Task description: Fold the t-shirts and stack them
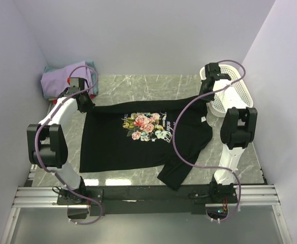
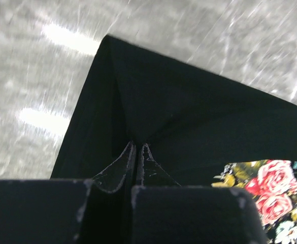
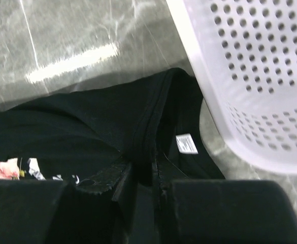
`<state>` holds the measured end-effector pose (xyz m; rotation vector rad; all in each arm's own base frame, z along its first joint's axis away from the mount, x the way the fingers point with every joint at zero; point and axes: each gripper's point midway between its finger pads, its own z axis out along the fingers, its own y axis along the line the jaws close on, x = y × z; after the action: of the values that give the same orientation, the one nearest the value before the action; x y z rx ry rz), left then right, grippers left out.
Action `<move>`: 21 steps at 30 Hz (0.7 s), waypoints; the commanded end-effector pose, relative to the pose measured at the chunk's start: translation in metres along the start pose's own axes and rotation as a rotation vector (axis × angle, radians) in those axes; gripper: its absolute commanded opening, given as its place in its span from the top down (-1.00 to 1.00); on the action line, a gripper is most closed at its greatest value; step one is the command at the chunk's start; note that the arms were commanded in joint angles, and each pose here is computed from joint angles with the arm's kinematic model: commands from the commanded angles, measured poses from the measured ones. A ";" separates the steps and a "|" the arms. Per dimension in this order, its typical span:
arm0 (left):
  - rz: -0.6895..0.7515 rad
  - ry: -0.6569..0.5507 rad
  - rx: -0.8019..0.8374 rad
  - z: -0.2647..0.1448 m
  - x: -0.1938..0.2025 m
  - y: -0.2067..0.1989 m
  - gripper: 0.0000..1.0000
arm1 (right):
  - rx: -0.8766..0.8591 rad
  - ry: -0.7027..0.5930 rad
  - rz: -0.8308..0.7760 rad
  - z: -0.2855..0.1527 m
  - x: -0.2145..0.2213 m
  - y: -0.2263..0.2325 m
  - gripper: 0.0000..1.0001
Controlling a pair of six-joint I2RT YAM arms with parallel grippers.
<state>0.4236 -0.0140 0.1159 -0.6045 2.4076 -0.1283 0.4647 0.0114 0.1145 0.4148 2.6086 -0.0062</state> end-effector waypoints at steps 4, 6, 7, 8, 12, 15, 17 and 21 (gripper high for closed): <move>0.024 -0.012 -0.075 -0.020 0.004 0.018 0.99 | -0.002 -0.062 0.009 -0.048 -0.001 -0.011 0.62; 0.026 0.018 -0.106 -0.016 0.015 0.027 0.99 | -0.029 -0.086 0.016 -0.050 0.001 -0.008 0.59; 0.023 0.015 -0.099 -0.016 0.017 0.027 0.99 | -0.025 -0.061 0.009 -0.045 0.009 -0.009 0.59; 0.024 0.026 -0.098 -0.014 0.022 0.028 0.99 | -0.006 -0.024 0.010 -0.042 0.018 -0.013 0.61; 0.032 0.075 -0.148 -0.008 0.038 0.039 0.99 | 0.016 0.040 -0.001 -0.026 0.045 -0.020 0.61; 0.030 0.094 -0.182 -0.003 0.051 0.048 0.99 | 0.042 0.087 -0.011 -0.019 0.060 -0.026 0.60; 0.035 0.101 -0.179 0.001 0.054 0.045 0.99 | 0.051 0.089 -0.009 -0.013 0.063 -0.028 0.59; 0.042 0.113 -0.220 0.009 0.057 0.048 0.91 | 0.065 0.125 -0.016 -0.002 0.067 -0.027 0.59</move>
<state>0.3673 -0.0015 0.0695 -0.6507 2.5671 0.0546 0.3930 0.0100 0.0848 0.4292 2.7496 -0.0361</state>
